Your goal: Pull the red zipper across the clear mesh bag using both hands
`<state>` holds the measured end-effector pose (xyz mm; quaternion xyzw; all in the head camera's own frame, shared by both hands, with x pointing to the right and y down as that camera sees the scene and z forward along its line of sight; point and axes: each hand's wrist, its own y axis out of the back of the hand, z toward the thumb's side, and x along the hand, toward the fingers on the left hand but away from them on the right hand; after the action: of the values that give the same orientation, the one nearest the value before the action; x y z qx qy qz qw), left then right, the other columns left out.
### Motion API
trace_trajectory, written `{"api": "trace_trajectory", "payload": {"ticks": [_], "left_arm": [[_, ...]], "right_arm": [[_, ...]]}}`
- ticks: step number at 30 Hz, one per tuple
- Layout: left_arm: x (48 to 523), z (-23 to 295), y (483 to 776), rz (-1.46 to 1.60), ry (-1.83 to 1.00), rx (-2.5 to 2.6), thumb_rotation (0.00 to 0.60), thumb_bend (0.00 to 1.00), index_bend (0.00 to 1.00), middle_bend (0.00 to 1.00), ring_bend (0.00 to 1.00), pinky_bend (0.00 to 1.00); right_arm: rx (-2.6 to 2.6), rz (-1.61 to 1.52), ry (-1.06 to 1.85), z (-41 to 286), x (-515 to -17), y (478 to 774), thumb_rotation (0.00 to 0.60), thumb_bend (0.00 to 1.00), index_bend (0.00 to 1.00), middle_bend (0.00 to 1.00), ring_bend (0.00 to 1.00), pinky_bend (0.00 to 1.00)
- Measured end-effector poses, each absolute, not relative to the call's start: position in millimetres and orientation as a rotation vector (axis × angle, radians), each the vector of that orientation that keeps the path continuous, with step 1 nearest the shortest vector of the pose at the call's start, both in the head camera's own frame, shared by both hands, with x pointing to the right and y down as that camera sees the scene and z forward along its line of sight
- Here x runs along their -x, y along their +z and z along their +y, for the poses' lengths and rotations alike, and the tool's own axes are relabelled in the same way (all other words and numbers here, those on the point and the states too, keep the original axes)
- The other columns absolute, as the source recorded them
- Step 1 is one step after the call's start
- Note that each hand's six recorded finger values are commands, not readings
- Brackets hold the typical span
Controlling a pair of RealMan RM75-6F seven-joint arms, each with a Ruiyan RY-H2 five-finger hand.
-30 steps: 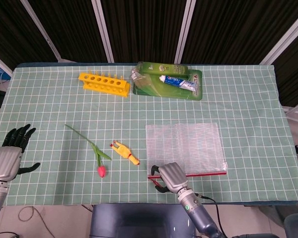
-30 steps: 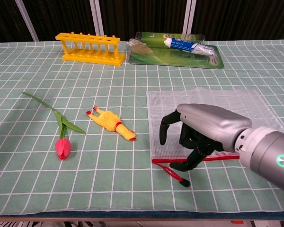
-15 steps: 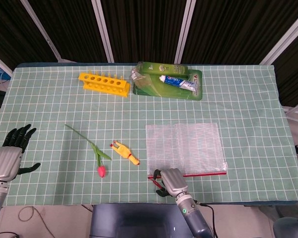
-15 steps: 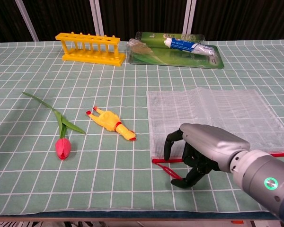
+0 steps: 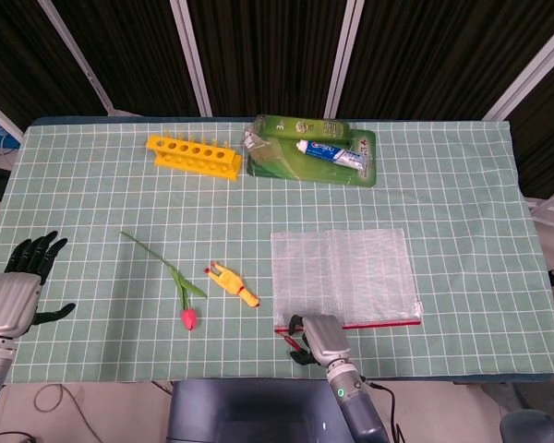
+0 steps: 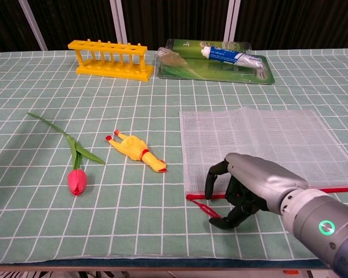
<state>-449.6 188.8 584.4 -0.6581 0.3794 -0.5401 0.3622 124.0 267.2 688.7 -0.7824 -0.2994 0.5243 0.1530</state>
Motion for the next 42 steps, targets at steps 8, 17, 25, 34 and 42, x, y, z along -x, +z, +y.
{"api": "trace_trajectory", "payload": {"ticks": [8,17,25,34,42], "left_arm": [[450,189,585,0.977,-1.392,1.695,0.6,0.03,0.0,0.0,0.0,0.0],[450,189,584,0.977,-1.392,1.693,0.6,0.03,0.0,0.0,0.0,0.0],[450,189,584,0.979,-1.395,1.696,0.6,0.03,0.0,0.0,0.0,0.0],[450,190,584,0.981,-1.396,1.7,0.6,0.03,0.0,0.0,0.0,0.0],[450,190,584,0.982,-1.399,1.703,0.6,0.03,0.0,0.0,0.0,0.0]], "right_arm": [[2.251,-0.869,1.523,270,-124,694,0.6,0.32,0.49,1.0,1.0,1.0],[2.248,-0.887,1.543,272,-128,700,0.6,0.32,0.49,1.0,1.0,1.0],[2.231,-0.906,1.572,271,-137,704,0.6,0.36,0.52,1.0,1.0,1.0],[2.239,-0.915,1.565,272,-136,702,0.6,0.41,0.53,1.0,1.0,1.0],[2.233,-0.916,1.589,274,-139,706,0.6,0.41,0.53,1.0,1.0,1.0]]}}
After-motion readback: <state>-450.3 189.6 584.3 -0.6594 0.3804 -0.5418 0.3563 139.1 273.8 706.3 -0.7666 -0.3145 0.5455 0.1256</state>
